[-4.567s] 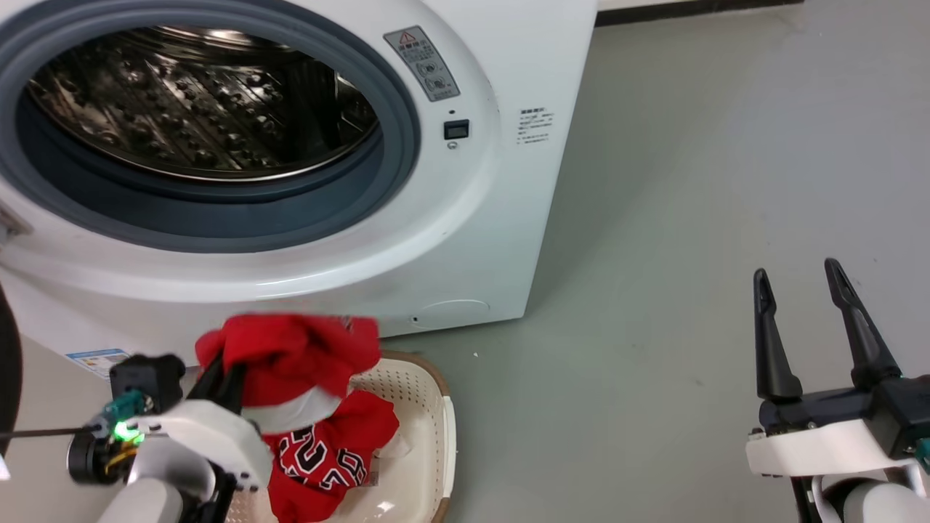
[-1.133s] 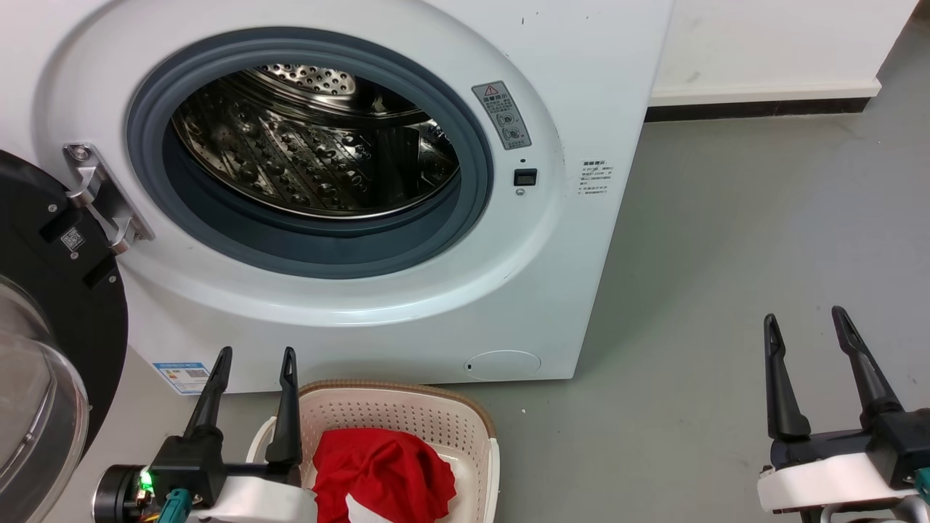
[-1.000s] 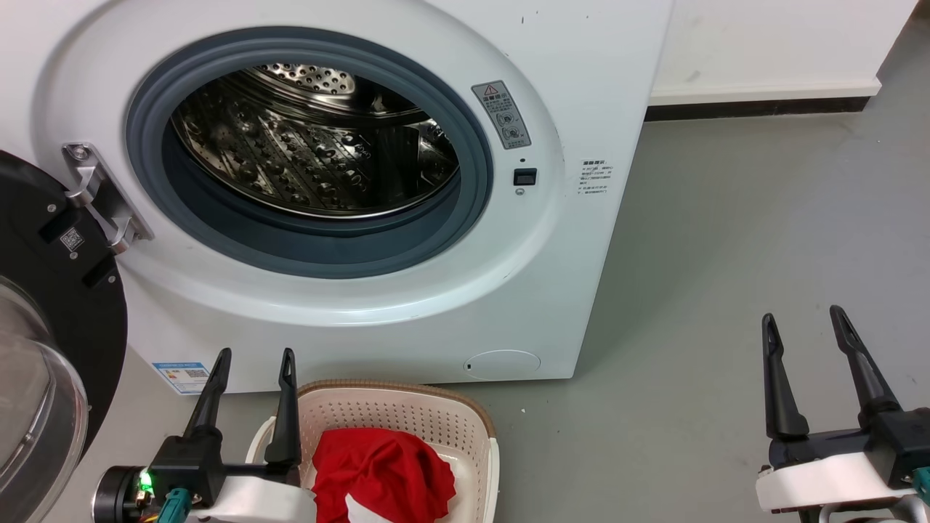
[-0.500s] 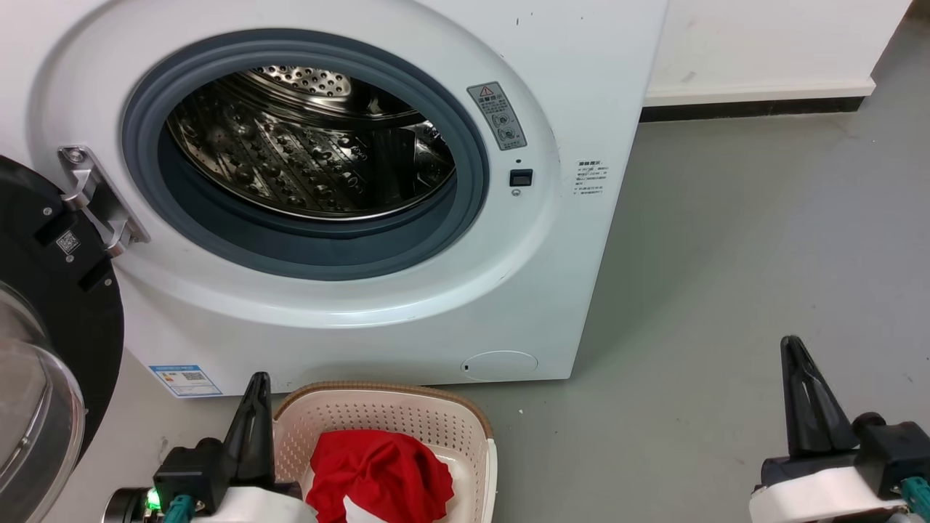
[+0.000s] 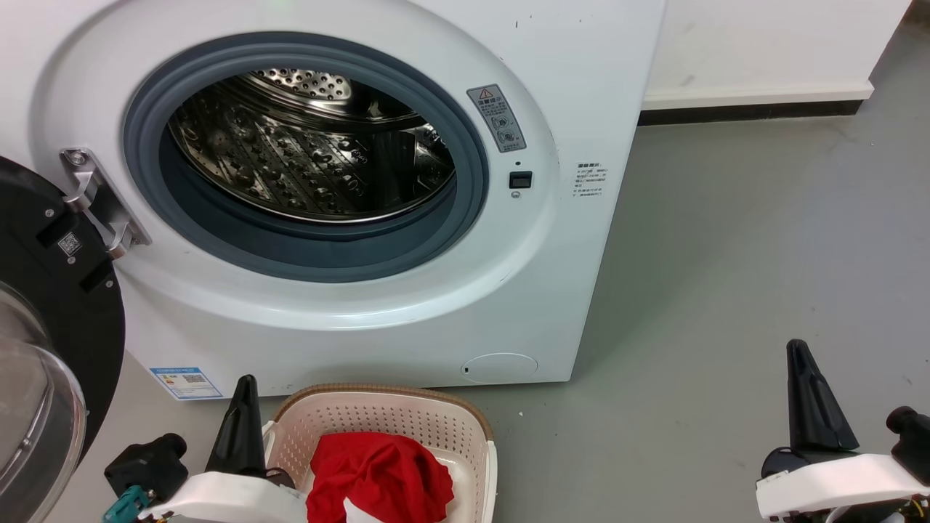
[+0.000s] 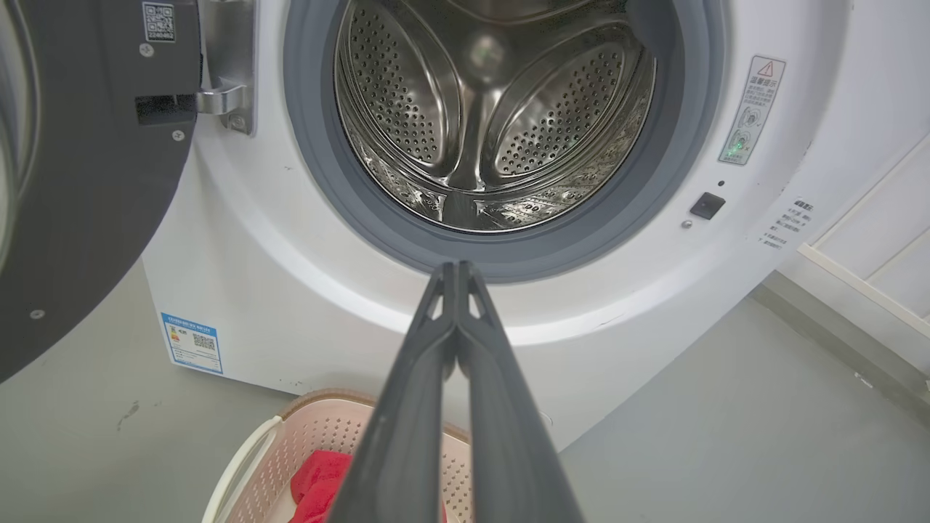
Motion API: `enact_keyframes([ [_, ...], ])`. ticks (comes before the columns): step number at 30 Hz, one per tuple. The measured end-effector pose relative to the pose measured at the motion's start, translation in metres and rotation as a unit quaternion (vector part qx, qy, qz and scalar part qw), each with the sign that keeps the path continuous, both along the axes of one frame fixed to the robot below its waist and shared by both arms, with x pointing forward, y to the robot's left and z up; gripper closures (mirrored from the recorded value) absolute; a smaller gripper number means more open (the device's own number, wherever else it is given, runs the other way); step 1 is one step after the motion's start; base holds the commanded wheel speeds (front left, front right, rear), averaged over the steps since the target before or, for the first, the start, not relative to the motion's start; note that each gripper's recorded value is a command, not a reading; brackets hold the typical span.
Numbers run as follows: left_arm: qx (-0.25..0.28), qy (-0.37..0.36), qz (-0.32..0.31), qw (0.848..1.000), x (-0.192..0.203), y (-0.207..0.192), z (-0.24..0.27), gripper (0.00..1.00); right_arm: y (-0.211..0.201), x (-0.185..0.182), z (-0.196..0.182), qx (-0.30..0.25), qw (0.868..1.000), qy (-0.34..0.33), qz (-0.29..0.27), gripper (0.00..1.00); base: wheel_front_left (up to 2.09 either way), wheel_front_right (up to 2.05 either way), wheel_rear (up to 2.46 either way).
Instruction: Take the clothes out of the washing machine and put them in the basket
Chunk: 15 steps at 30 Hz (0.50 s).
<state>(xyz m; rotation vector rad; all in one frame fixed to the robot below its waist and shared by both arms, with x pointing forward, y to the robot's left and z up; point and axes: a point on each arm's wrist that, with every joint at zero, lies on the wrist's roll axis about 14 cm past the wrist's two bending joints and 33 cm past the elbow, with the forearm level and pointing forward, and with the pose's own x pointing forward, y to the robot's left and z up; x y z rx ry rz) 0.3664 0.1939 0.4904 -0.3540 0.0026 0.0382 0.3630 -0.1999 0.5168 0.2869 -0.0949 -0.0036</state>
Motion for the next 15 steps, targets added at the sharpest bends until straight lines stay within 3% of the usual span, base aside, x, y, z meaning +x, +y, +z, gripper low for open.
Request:
enact_keyframes([
  [15,-0.141,0.017,0.014,0.99,0.0032,0.0055,-0.0058,1.0,-0.0038,0.0047,-0.0089,0.15,0.988,0.02,-0.004,1.0,0.0,0.0,0.0],
])
